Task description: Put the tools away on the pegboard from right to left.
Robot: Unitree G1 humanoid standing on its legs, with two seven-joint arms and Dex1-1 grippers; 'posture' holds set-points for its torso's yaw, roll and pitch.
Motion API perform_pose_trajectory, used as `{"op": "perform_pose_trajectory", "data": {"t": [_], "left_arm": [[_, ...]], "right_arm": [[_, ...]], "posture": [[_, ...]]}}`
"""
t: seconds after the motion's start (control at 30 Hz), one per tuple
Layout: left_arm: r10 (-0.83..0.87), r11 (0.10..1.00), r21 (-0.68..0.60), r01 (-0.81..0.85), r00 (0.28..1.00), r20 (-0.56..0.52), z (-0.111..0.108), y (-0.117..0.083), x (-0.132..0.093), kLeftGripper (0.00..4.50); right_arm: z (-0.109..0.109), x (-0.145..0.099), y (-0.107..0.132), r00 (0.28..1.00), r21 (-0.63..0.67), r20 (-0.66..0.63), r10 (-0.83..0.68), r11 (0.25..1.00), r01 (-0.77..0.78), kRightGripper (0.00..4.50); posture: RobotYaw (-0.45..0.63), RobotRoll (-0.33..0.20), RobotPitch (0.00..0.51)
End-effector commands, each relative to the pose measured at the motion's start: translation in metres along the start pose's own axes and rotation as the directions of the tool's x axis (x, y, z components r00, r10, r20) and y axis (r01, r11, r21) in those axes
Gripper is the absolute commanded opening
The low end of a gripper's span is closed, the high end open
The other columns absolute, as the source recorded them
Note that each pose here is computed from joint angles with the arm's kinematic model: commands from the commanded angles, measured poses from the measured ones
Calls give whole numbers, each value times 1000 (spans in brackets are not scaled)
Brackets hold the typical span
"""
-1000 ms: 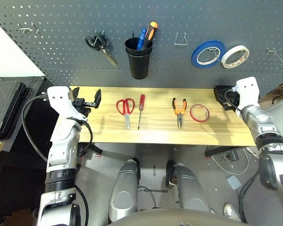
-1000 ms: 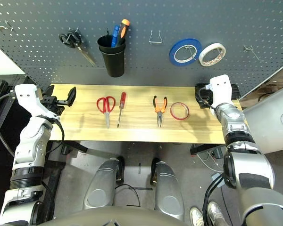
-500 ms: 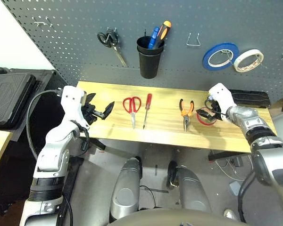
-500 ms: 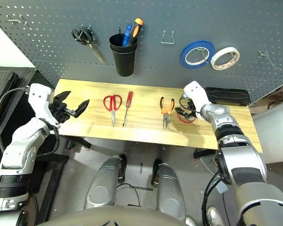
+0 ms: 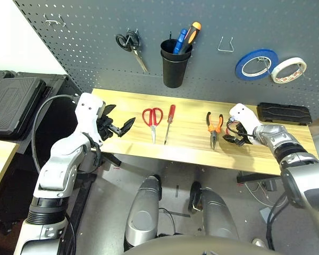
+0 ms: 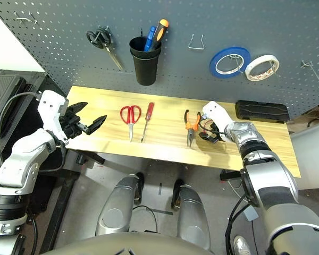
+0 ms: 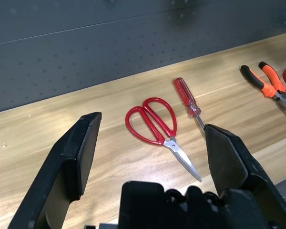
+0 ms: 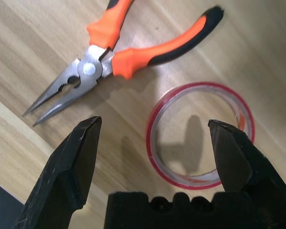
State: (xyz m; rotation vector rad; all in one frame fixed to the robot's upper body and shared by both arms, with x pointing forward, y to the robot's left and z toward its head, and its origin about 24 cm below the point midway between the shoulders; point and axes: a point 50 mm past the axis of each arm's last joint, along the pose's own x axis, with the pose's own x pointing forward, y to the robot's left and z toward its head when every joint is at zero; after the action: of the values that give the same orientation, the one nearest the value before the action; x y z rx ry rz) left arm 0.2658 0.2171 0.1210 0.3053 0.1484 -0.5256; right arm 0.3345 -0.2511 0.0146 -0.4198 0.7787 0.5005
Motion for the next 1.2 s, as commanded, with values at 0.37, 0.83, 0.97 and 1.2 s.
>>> {"op": "perform_pose_trajectory", "data": {"t": [0.37, 0.83, 0.97, 1.2], "left_arm": [[-59, 998, 19, 59, 998, -33, 4, -9, -3, 4500], [-214, 977, 35, 211, 966, 145, 18, -24, -17, 4500], [-276, 960, 26, 277, 936, 216, 26, -32, -23, 4500], [-368, 926, 44, 374, 875, 313, 44, -44, -28, 4500]], "right_arm": [[-38, 8, 15, 980, 14, -198, 13, 1000, -11, 3175], [-54, -1, 7, 988, -67, -24, -153, 986, 151, 39], [-61, -5, 5, 965, -32, 61, -255, 966, 257, 39], [-65, -12, 3, 911, -4, 160, -381, 922, 387, 39]], "posture": [[409, 0, 274], [370, 0, 240], [361, 0, 227], [346, 0, 211]]}}
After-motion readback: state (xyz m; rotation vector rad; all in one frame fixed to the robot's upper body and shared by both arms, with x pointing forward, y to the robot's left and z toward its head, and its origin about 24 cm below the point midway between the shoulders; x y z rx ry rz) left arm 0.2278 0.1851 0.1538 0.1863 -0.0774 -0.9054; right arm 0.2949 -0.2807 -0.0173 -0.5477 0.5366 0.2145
